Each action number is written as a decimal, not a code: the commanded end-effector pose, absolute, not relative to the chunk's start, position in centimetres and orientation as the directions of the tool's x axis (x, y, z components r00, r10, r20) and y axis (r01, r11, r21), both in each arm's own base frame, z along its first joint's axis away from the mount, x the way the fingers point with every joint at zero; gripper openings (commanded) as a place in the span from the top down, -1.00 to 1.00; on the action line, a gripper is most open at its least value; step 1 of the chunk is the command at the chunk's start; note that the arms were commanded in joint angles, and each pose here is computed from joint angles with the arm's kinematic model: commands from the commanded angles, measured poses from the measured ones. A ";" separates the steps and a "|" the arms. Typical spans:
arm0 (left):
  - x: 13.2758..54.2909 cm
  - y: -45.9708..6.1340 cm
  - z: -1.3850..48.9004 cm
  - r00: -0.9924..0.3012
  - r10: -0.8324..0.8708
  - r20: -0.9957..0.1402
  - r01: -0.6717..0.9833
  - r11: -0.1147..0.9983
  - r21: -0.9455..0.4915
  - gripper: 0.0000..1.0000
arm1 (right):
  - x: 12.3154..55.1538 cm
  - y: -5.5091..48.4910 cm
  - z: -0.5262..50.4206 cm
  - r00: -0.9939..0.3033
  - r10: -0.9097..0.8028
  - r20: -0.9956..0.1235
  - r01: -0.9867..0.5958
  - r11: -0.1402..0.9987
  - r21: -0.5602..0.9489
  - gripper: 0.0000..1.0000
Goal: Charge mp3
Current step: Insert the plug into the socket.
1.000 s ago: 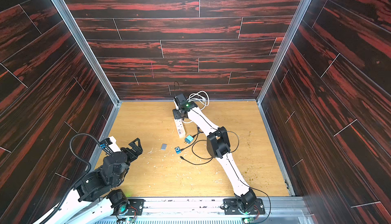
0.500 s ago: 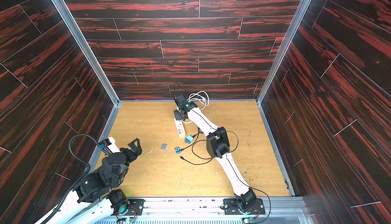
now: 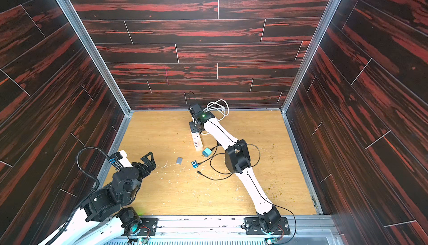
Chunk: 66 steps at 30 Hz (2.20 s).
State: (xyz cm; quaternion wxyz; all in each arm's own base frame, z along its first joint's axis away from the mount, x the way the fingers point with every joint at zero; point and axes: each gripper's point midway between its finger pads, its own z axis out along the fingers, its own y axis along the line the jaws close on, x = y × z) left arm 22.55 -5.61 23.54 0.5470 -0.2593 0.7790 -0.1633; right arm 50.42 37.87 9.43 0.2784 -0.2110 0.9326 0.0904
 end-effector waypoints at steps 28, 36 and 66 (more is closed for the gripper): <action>22.4 -5.3 22.5 -0.287 -0.562 -0.776 -0.242 0.826 -0.509 -1.00 | 44.0 36.2 1.5 -0.843 -0.479 -0.244 -0.485 0.874 -0.037 1.00; 22.3 -5.3 22.2 -0.296 -0.564 -0.771 -0.247 0.825 -0.509 -1.00 | 43.6 35.7 -1.0 -0.880 -0.429 -0.206 -0.426 0.903 -0.062 1.00; 22.4 -5.9 21.1 -0.337 -0.555 -0.760 -0.253 0.831 -0.495 -1.00 | 39.4 33.6 -5.6 -0.911 -0.411 0.009 -0.411 0.908 -0.084 1.00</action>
